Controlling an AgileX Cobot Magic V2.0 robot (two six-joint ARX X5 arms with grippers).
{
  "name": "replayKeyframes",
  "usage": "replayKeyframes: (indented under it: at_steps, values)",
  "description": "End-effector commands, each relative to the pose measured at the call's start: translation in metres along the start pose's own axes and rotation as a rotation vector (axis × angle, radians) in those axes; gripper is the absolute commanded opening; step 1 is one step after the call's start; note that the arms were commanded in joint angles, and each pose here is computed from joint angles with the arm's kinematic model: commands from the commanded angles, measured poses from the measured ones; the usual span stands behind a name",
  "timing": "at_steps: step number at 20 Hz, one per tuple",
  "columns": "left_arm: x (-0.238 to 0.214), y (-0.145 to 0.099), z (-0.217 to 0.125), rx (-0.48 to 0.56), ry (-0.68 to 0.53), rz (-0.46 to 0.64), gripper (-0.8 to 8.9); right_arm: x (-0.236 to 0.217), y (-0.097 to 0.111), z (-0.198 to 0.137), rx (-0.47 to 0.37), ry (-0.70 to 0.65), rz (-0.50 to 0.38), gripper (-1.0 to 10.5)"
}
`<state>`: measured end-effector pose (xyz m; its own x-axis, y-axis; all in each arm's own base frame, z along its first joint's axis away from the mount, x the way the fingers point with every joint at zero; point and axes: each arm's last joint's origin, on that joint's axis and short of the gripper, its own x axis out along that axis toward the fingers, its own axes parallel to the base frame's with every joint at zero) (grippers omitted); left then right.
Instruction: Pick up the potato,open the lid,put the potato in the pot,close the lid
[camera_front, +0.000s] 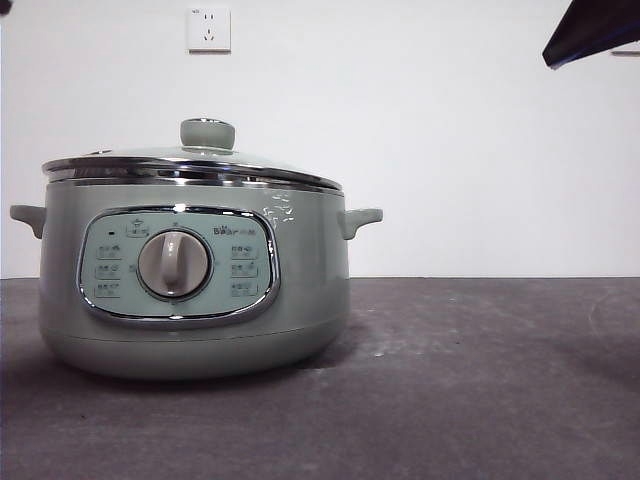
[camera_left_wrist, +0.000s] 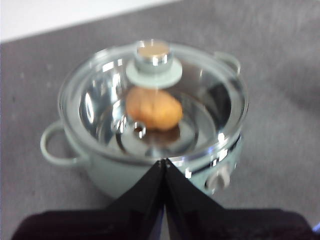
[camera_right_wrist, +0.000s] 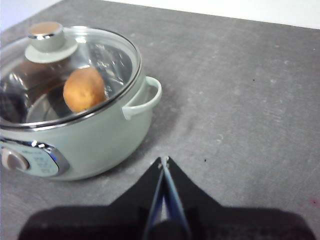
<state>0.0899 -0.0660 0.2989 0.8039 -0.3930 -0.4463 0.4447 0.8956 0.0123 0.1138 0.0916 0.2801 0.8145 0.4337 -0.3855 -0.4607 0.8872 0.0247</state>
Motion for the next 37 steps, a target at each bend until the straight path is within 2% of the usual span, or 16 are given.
replayKeyframes:
  at_steps: [1,8,10,13,15,18,20,22,27,37]
  values:
    - [0.003,-0.001,-0.004,-0.004,0.037,0.003,-0.03,0.0,0.0,-0.001,0.02,0.002,0.002,-0.2]
    - [0.009,-0.002,-0.004,0.003,0.07,0.006,-0.03,-0.003,-0.001,-0.002,0.02,0.001,-0.002,-0.2]
    - [0.002,0.002,-0.004,0.043,0.04,0.024,-0.03,-0.003,-0.001,-0.002,0.02,0.0,-0.002,-0.2]
    - [-0.01,0.015,-0.002,-0.02,-0.062,0.078,-0.03,-0.003,-0.001,-0.002,0.02,0.0,-0.002,-0.2]
    - [-0.017,0.027,-0.006,-0.084,-0.173,0.135,-0.03,-0.003,-0.001,-0.002,0.02,0.0,-0.002,-0.2]
    - [-0.018,0.041,-0.023,-0.135,-0.311,0.239,-0.03,-0.003,-0.001,-0.002,0.02,0.0,-0.002,-0.2]
    - [-0.011,0.048,-0.043,-0.143,-0.353,0.277,-0.03,-0.003,-0.001,-0.002,0.02,0.0,-0.002,-0.2]
    - [0.001,0.053,-0.065,-0.152,-0.351,0.337,-0.03,-0.003,-0.001,-0.002,0.02,0.0,-0.002,-0.2]
    - [0.029,0.058,-0.109,-0.104,-0.327,0.377,-0.03,-0.003,-0.001,-0.002,0.02,0.0,-0.002,-0.2]
    - [0.047,0.059,-0.146,-0.12,-0.277,0.389,-0.03,-0.003,-0.001,-0.002,0.02,0.0,-0.002,-0.2]
